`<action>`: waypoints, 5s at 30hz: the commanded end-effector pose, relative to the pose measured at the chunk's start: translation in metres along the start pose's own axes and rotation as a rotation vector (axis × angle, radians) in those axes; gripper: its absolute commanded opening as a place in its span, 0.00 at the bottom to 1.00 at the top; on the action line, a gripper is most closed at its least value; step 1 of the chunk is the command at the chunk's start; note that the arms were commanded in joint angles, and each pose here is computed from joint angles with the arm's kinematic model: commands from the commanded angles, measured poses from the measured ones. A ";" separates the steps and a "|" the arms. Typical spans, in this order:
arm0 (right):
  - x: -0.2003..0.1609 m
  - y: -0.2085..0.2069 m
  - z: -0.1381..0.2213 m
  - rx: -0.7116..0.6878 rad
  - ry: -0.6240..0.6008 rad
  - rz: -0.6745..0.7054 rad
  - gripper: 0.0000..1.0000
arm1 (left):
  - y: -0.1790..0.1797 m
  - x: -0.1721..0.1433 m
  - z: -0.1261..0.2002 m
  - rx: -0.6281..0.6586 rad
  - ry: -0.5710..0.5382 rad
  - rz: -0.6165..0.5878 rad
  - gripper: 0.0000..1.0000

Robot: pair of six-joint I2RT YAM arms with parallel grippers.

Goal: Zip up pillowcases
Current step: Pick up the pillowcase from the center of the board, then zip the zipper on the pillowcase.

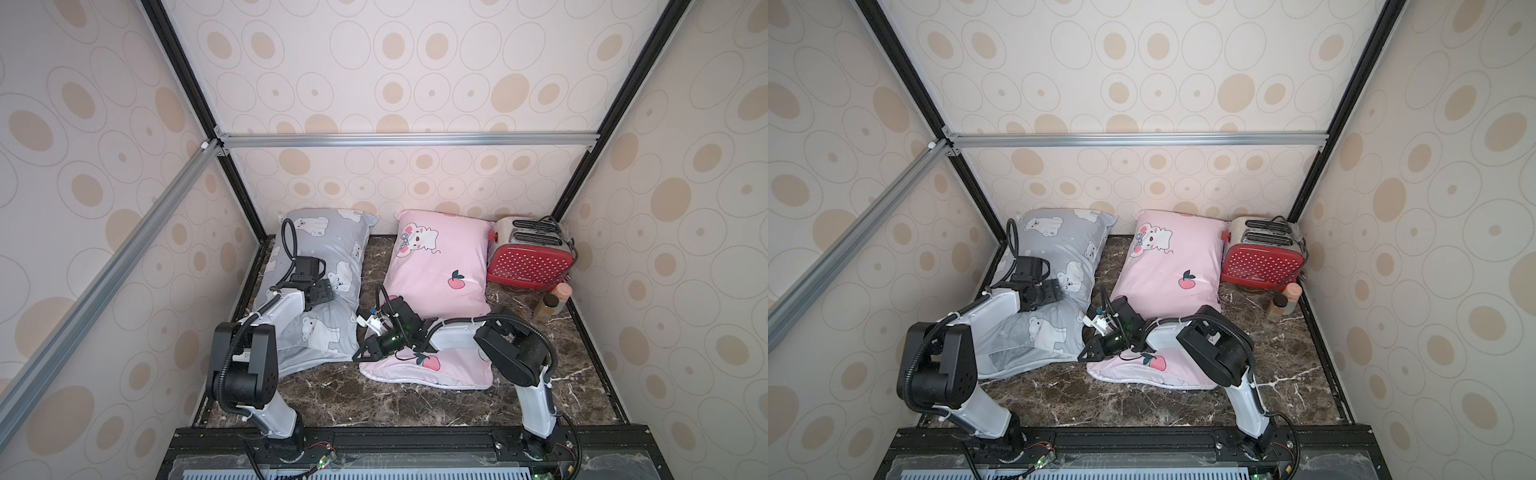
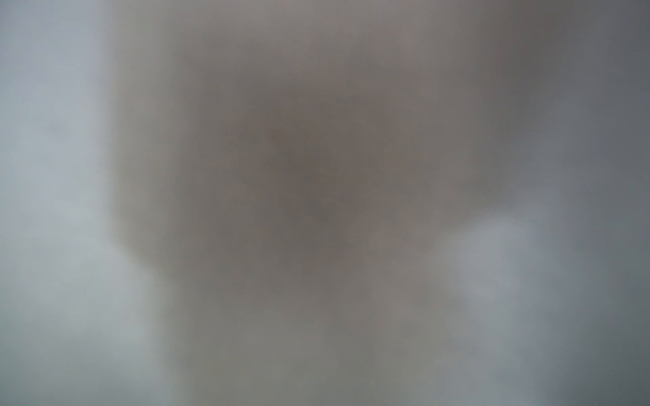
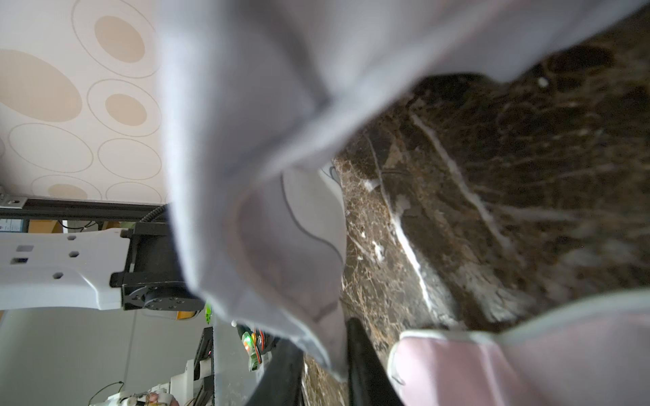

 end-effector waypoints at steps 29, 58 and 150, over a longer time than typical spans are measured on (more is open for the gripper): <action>-0.004 0.031 0.104 -0.281 0.054 -0.139 0.00 | -0.053 -0.125 0.207 -0.416 0.090 -0.175 0.39; -0.004 0.052 0.114 -0.157 0.043 -0.106 0.00 | -0.116 -0.161 0.139 -0.814 0.103 0.057 0.07; -0.015 0.020 0.127 -0.153 -0.022 -0.244 0.00 | -0.112 -0.169 0.130 -0.874 0.160 0.172 0.00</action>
Point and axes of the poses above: each gripper's point midway between its finger pads, its own z axis back along the fingers, its own y axis along the line the jaws close on, x = y × z, the point moved 5 cm from there along z, back along the fingers, and after that the axes turned 6 degrees about -z, right-handed, at the moved point
